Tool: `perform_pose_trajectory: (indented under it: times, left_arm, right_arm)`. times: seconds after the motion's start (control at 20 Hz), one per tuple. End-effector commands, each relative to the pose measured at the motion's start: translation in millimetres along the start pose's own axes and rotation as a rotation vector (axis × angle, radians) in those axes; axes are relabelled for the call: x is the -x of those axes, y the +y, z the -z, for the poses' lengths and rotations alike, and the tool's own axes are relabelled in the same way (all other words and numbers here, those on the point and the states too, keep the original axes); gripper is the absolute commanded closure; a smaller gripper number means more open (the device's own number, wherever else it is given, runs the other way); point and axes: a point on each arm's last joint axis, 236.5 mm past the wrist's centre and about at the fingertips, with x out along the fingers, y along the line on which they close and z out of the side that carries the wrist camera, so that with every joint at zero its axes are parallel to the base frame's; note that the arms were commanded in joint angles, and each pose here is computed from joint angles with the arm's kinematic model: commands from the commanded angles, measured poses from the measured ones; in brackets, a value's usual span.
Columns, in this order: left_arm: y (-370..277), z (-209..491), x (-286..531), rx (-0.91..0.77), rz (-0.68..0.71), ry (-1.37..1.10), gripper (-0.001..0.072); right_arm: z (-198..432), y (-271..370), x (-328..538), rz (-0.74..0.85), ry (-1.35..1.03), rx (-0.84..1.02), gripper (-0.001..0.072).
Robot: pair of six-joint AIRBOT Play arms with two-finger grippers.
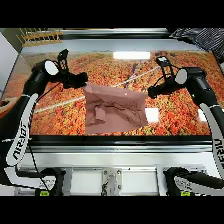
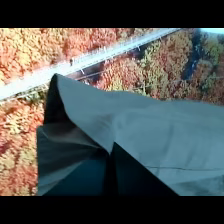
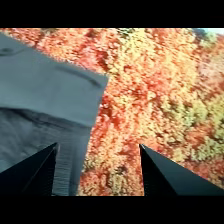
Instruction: Fold the clothes and pants, and hang the long-sleeved shirts on hangers.
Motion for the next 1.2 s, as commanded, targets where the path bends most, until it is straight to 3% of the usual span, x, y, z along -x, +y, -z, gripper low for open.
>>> perform_pose_trajectory:
  times: [0.0, 0.05, 0.1, 0.15, 0.35, 0.4, 0.7, 0.95, 1.15]
  left_arm:
    - [9, 12, -15, 0.025, -0.001, 0.019, 0.0698]
    - [11, 9, -14, 0.03, -0.002, 0.008, 0.0475]
    - [12, 5, -11, 0.033, -0.001, -0.002, 0.0056]
    - [15, 0, -5, 0.039, -0.002, -0.004, -0.0006]
    - [39, 3, 34, 0.035, -0.025, 0.012, -0.0008]
    - [49, 20, 39, 0.038, -0.042, 0.037, -0.0008]
    - [113, 186, 21, 0.143, -0.143, 0.35, -0.0007]
    - [91, 249, -10, 0.212, -0.022, 0.437, -0.0007]
    - [77, 253, -32, 0.193, -0.027, 0.447, -0.0007]
  right_arm:
    - [-8, -7, 8, 0.01, -0.04, -0.008, 0.0183]
    - [-8, -11, 12, 0.015, -0.049, -0.016, 0.0183]
    - [-8, -13, 18, 0.019, -0.056, -0.023, 0.0183]
    - [-8, -15, 24, 0.022, -0.062, -0.027, 0.0184]
    - [5, -8, 48, 0.004, -0.066, -0.032, 0.019]
    - [10, -2, 53, -0.013, -0.068, -0.038, 0.0231]
    - [42, 13, 60, -0.054, -0.06, -0.056, 0.0255]
    - [40, 19, 57, -0.08, -0.073, -0.07, 0.0255]
    - [40, 24, 58, -0.103, -0.071, -0.077, 0.0255]
